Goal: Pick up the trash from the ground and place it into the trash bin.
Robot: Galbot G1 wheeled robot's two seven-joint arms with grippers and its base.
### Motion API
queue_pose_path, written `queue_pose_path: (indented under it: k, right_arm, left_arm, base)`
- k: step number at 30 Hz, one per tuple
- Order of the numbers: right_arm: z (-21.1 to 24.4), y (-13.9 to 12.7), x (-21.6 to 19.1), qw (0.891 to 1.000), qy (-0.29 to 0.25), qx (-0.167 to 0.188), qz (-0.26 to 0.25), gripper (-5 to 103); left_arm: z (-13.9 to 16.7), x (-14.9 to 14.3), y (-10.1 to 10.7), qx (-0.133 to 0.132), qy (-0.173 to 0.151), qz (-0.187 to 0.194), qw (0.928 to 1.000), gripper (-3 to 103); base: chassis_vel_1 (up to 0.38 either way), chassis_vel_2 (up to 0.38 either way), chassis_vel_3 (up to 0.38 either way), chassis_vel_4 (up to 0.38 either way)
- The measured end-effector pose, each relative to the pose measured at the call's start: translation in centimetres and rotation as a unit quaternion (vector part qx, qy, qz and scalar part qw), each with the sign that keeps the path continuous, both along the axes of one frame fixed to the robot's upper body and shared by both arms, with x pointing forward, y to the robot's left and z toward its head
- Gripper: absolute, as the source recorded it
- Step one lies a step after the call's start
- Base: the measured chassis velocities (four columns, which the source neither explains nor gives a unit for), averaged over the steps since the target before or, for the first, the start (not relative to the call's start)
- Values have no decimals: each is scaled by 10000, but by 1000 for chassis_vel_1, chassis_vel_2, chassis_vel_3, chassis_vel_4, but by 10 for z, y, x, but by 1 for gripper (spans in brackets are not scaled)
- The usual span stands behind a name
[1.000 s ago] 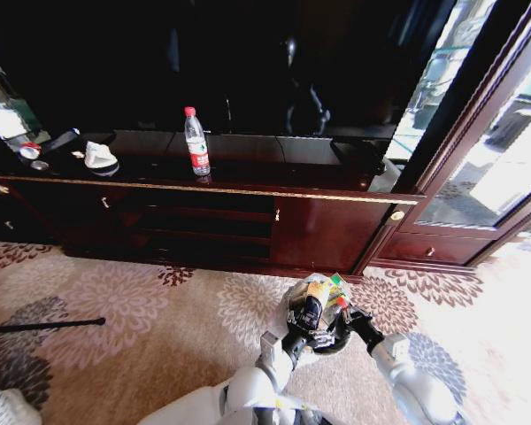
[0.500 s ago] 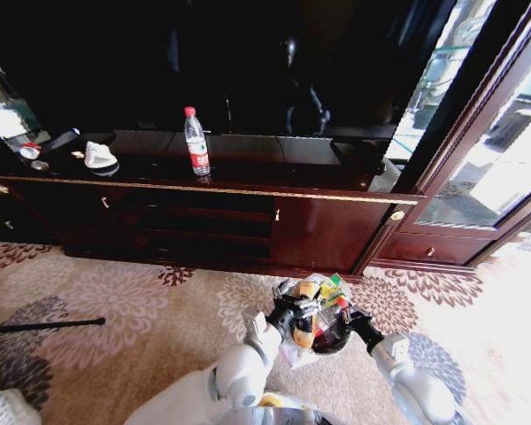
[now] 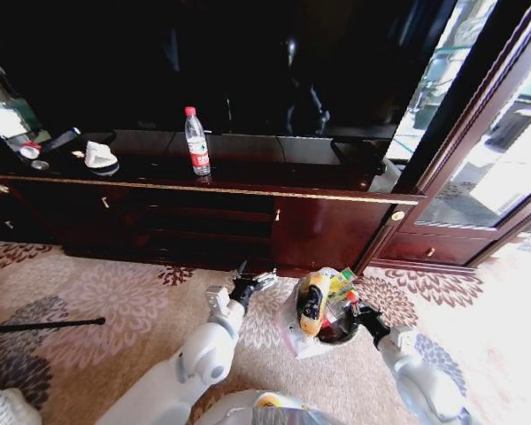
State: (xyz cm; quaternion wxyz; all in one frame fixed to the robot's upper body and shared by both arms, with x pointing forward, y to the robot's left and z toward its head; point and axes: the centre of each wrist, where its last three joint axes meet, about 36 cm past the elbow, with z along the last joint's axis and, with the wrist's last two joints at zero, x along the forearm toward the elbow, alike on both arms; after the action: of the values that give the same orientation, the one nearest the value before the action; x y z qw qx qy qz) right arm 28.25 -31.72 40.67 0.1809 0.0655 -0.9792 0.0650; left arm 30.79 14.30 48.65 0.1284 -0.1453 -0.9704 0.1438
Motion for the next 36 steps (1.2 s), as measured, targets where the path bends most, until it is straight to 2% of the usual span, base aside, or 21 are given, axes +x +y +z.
queue_pose_path:
  k: [5,8,9,11,12,13,15,16,20,28,36]
  right_arm:
    - [9,-3,6,9990,165,-29,-410,2]
    - [17,-6,11,9971,265,-26,-712,2]
    - [25,-13,15,9944,285,-12,-1013,2]
    - [31,-19,16,9924,272,-12,-1201,2]
    - [36,-28,16,9897,248,-1,-1409,2]
    - [36,-28,16,9897,248,-1,-1409,2]
    - [44,-43,13,9853,266,8,-1688,2]
    - [46,-48,12,9833,282,-2,-1799,2]
    - [51,-59,8,9800,349,26,-1960,2]
    - [56,-59,8,9798,242,86,-1983,2]
    - [55,-64,-1,9797,173,75,-1996,2]
  left_arm:
    - [2,-10,3,-8,31,-28,10000,100]
    - [-1,-14,4,102,-9,28,9999,100]
    - [-4,-16,9,251,-93,33,9996,100]
    - [-10,-15,15,415,-153,-9,9990,100]
    - [-17,-15,22,677,-240,-125,9973,100]
    - [-17,-15,22,677,-240,-125,9973,100]
    - [-25,-15,30,962,-365,-299,9942,100]
    - [-26,-16,31,1010,-375,-352,9936,100]
    - [-26,-21,32,1070,-407,-463,9924,100]
    - [-25,-29,27,980,-440,-543,9927,100]
    - [-25,-32,12,977,-308,-591,9930,100]
  base:
    - [0,0,0,0]
    - [0,0,0,0]
    - [0,0,0,0]
    - [0,0,0,0]
    - [0,0,0,0]
    - [0,0,0,0]
    - [0,0,0,0]
    - [0,0,0,0]
    - [0,0,0,0]
    - [0,0,0,0]
    - [0,0,0,0]
